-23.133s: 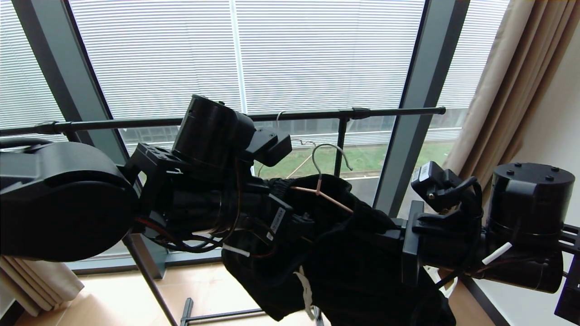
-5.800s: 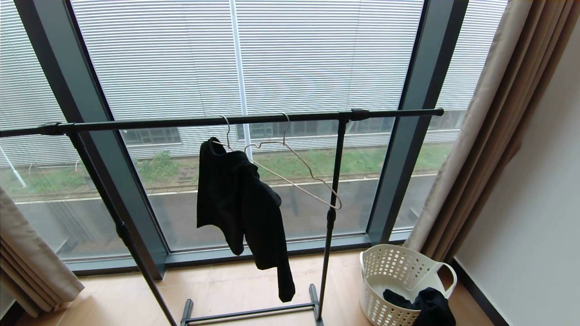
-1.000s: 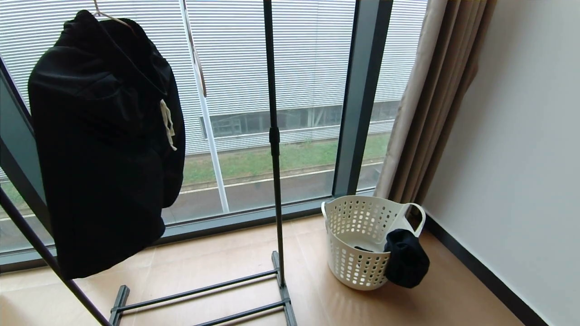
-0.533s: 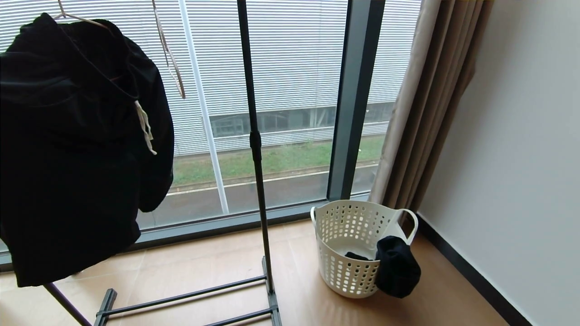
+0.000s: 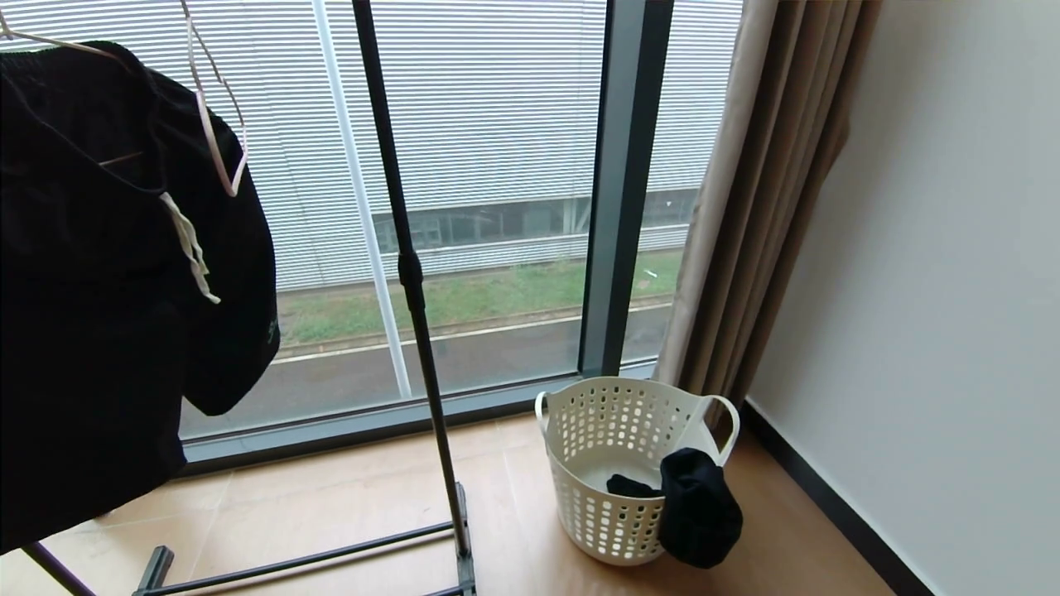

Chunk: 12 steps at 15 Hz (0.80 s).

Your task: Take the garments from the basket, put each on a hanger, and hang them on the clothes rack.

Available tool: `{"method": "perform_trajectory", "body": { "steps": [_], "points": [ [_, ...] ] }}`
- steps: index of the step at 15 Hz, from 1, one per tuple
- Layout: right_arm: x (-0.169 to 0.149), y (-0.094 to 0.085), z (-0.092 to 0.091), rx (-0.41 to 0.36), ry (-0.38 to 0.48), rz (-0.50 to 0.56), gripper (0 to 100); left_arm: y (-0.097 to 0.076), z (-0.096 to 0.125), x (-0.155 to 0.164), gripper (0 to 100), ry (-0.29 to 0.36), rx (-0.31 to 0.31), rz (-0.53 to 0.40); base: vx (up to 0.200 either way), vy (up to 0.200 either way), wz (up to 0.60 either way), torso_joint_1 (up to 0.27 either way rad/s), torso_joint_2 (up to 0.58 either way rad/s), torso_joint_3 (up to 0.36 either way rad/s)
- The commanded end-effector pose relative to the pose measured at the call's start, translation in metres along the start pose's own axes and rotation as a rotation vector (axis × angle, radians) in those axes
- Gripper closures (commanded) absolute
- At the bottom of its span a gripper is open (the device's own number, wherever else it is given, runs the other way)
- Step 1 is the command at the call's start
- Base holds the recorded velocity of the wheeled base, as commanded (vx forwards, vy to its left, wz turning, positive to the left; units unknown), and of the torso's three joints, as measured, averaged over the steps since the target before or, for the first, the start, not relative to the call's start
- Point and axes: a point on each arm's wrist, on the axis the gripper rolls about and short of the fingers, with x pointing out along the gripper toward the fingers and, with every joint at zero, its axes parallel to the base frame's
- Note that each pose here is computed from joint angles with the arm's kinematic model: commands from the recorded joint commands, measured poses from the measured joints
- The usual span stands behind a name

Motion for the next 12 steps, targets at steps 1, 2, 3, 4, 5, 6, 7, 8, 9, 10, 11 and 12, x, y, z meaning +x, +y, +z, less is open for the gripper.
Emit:
{"method": "perform_trajectory", "body": {
  "steps": [1, 2, 3, 4, 5, 6, 7, 8, 9, 10, 11, 12],
  "points": [
    [0.0001, 0.0000, 0.0000, 0.001, 0.002, 0.000, 0, 0.0000, 0.0001, 0.0000, 0, 0.001, 0.000, 0.000, 0.000, 0.000, -0.60, -0.007, 0.00, 0.007],
    [0.0001, 0.0000, 0.0000, -0.001, 0.002, 0.001, 0, 0.0000, 0.0001, 0.0000, 0, 0.001, 0.000, 0.000, 0.000, 0.000, -0.60, 0.007, 0.00, 0.002],
    [0.0001, 0.0000, 0.0000, -0.001, 0.002, 0.000, 0, 0.0000, 0.0001, 0.0000, 0, 0.001, 0.000, 0.000, 0.000, 0.000, -0.60, -0.002, 0.00, -0.002],
    [0.0001, 0.0000, 0.0000, -0.001, 0.002, 0.000, 0, 0.0000, 0.0001, 0.0000, 0, 0.001, 0.000, 0.000, 0.200, 0.000, 0.00, 0.012, 0.00, 0.002],
    [0.0001, 0.0000, 0.0000, -0.001, 0.002, 0.001, 0, 0.0000, 0.0001, 0.0000, 0, 0.001, 0.000, 0.000, 0.200, 0.000, 0.00, 0.002, 0.00, 0.002],
    [0.0001, 0.0000, 0.0000, -0.001, 0.002, 0.000, 0, 0.0000, 0.0001, 0.0000, 0, 0.001, 0.000, 0.000, 0.200, 0.000, 0.00, -0.012, 0.01, 0.007],
    [0.0001, 0.0000, 0.0000, 0.001, 0.002, 0.001, 0, 0.0000, 0.0001, 0.0000, 0, 0.001, 0.000, 0.000, 0.200, 0.000, 0.00, -0.002, 0.00, -0.002],
    [0.0001, 0.0000, 0.0000, 0.001, 0.002, 0.000, 0, 0.0000, 0.0001, 0.0000, 0, 0.001, 0.000, 0.000, 0.200, 0.000, 0.00, -0.017, 0.00, 0.007],
    [0.0001, 0.0000, 0.0000, 0.001, 0.002, 0.001, 0, 0.0000, 0.0001, 0.0000, 0, 0.001, 0.000, 0.000, 0.200, 0.000, 0.00, 0.002, 0.00, 0.007],
    [0.0001, 0.0000, 0.0000, 0.001, 0.002, 0.001, 0, 0.0000, 0.0001, 0.0000, 0, 0.001, 0.000, 0.000, 0.200, 0.000, 0.00, -0.002, 0.00, 0.002],
    [0.0001, 0.0000, 0.0000, 0.001, 0.002, 0.001, 0, 0.0000, -0.0003, 0.0002, 0, 0.002, 0.000, 0.000, 0.200, 0.000, 0.00, 0.002, 0.00, 0.002],
    [0.0001, 0.0000, 0.0000, 0.001, 0.002, 0.000, 0, 0.0000, -0.0003, 0.0002, 0, 0.002, 0.000, 0.000, 0.000, 0.000, 0.00, 0.000, 0.00, 0.000]
  ]
}}
